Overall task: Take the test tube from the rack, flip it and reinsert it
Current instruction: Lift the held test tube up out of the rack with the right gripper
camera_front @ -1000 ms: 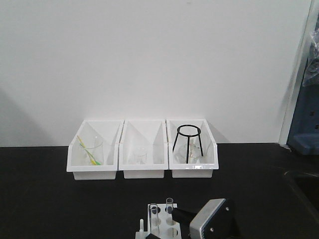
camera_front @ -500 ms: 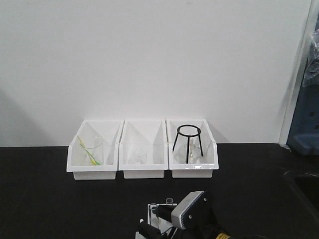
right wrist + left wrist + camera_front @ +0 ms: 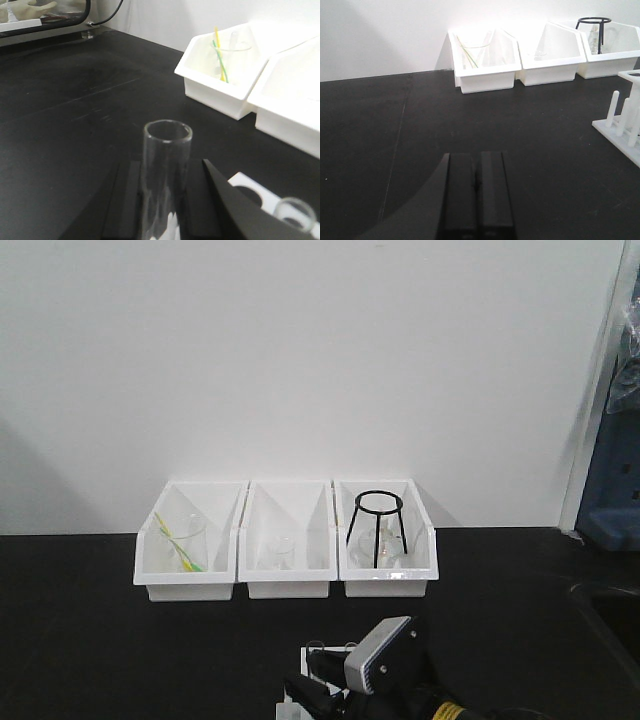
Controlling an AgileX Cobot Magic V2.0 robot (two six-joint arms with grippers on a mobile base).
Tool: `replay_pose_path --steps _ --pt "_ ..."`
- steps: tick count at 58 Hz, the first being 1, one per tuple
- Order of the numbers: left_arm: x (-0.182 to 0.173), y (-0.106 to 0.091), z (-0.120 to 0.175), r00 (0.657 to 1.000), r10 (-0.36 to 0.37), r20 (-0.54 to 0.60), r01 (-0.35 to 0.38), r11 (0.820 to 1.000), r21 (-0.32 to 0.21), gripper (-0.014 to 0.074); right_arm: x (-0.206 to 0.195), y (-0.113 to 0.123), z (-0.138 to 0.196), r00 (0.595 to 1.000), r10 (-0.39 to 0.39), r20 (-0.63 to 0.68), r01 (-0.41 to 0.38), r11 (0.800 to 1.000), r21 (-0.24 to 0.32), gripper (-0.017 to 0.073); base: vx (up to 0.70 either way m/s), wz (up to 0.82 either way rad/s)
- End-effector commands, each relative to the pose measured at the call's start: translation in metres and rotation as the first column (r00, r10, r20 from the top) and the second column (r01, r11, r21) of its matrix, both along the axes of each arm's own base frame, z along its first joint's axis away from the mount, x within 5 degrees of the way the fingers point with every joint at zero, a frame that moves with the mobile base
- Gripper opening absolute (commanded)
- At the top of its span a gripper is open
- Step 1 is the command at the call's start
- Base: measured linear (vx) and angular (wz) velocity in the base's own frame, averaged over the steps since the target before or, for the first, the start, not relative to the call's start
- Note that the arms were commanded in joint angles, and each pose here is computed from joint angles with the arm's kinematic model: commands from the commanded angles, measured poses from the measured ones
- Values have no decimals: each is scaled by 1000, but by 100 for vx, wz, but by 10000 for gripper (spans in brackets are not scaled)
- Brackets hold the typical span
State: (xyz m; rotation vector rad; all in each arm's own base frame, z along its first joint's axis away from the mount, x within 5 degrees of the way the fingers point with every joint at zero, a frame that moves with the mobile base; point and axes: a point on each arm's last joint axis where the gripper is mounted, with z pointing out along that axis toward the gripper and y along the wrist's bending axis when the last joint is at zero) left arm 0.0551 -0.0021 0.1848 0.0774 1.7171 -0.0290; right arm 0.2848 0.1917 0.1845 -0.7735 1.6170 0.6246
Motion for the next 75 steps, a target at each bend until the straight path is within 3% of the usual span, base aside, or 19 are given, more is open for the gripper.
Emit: replay_pose_path --steps 1,15,19,23,25,27,32,34,36,38,40,42,44,45,48,51,55,60,75 --pt "0 -1 9 996 -13 89 14 1000 -20 -6 -3 -3 58 988 -15 154 -3 993 116 -15 0 0" --pt "0 -1 9 996 -13 89 14 1000 -20 -6 -18 -20 168 954 -121 273 78 983 165 -13 0 0" --pt "0 -1 9 996 -13 89 14 1000 -20 -6 -24 -24 188 917 -100 385 85 995 56 -13 0 0" --pt "0 -1 9 996 -13 89 14 1000 -20 -6 -29 -26 198 823 5 568 125 974 -191 -13 0 0" --pt "0 -1 9 996 -13 89 14 1000 -20 -6 -31 -27 200 740 116 662 176 918 -356 -13 0 0" --pt "0 -1 9 996 -13 89 14 1000 -20 -6 -33 -29 199 641 257 723 244 825 -510 -13 0 0" --pt "0 -1 9 996 -13 89 14 1000 -20 -6 -35 -33 193 405 613 678 446 515 -732 -11 0 0" --pt "0 -1 9 996 -13 89 14 1000 -20 -6 -33 -35 191 382 661 646 484 452 -749 -10 0 0" --pt "0 -1 9 996 -13 89 14 1000 -20 -6 -33 -35 191 384 669 636 493 434 -754 -10 0 0" --pt "0 -1 9 996 -13 89 14 1000 -20 -6 -32 -36 191 407 645 646 481 450 -753 -10 0 0" --pt "0 -1 9 996 -13 89 14 1000 -20 -6 -32 -36 191 450 593 667 451 494 -743 -10 0 0" --pt "0 -1 9 996 -13 89 14 1000 -20 -6 -32 -37 193 517 506 691 407 564 -718 -10 0 0" --pt "0 -1 9 996 -13 89 14 1000 -20 -6 -30 -38 195 614 362 701 353 669 -654 -9 0 0" --pt "0 -1 9 996 -13 89 14 1000 -20 -6 -29 -39 198 682 250 688 323 740 -590 -8 0 0" --pt "0 -1 9 996 -13 89 14 1000 -20 -6 -26 -43 204 822 -17 569 290 872 -393 -8 0 0" --pt "0 -1 9 996 -13 89 14 1000 -20 -6 -23 -48 208 901 -236 363 319 929 -187 -8 0 0" --pt "0 -1 9 996 -13 89 14 1000 -20 -6 -18 -53 206 917 -385 109 389 921 -22 -8 0 0" --pt "0 -1 9 996 -13 89 14 1000 -20 -6 -16 -51 199 918 -396 25 395 918 23 -8 0 0" --pt "0 -1 9 996 -13 89 14 1000 -20 -6 -32 -36 144 983 -100 152 76 985 158 -8 0 0"
